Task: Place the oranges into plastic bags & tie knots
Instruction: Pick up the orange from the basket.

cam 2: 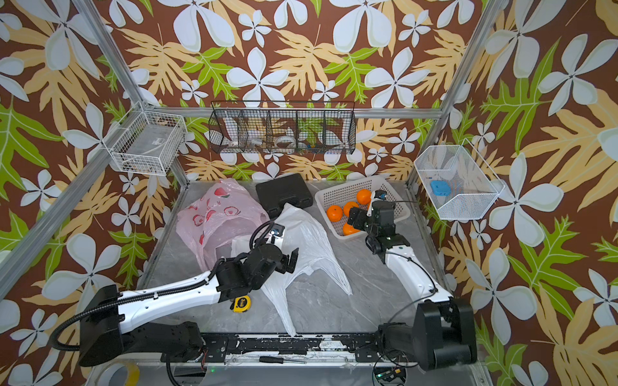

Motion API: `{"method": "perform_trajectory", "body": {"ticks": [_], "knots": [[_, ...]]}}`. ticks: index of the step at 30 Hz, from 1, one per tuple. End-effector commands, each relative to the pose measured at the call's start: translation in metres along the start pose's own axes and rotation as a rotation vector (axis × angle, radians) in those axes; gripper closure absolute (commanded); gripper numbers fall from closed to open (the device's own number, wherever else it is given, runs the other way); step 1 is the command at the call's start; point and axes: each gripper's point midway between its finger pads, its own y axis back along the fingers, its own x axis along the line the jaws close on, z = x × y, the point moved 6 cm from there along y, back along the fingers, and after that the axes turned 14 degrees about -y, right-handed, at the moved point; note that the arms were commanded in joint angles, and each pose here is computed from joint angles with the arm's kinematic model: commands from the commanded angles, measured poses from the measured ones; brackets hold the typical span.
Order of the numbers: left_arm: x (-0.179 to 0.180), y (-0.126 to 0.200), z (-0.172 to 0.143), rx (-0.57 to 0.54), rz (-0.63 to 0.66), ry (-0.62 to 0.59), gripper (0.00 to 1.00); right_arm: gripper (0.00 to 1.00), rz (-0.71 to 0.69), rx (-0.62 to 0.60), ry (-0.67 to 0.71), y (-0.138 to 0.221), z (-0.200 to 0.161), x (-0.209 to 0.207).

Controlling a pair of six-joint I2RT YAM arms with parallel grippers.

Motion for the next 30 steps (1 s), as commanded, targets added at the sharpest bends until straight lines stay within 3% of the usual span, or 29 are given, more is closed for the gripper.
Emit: {"method": "perform_trajectory", "body": {"ticks": [1,8,14,20,24,30], "knots": [[-0.017,-0.005,-0.006,0.043,-0.078,-0.038,0.00,0.17,-0.150,0.149,0.039,-0.025,-0.009,-0.012],[-0.049,-0.025,-0.022,0.192,0.010,-0.301,0.00,0.16,-0.250,0.199,0.061,-0.090,0.006,-0.011],[-0.069,-0.032,-0.042,0.272,0.041,-0.452,0.00,0.14,-0.252,0.242,0.016,-0.120,0.010,-0.016],[-0.070,-0.025,-0.056,0.296,0.128,-0.548,0.00,0.08,-0.240,0.275,-0.019,-0.143,0.007,-0.016],[-0.063,-0.034,-0.067,0.329,0.246,-0.618,0.00,0.09,-0.244,0.290,-0.041,-0.158,0.006,-0.016],[-0.066,-0.044,-0.071,0.340,0.311,-0.652,0.00,0.10,-0.305,0.297,-0.053,-0.175,0.002,-0.025]]}}
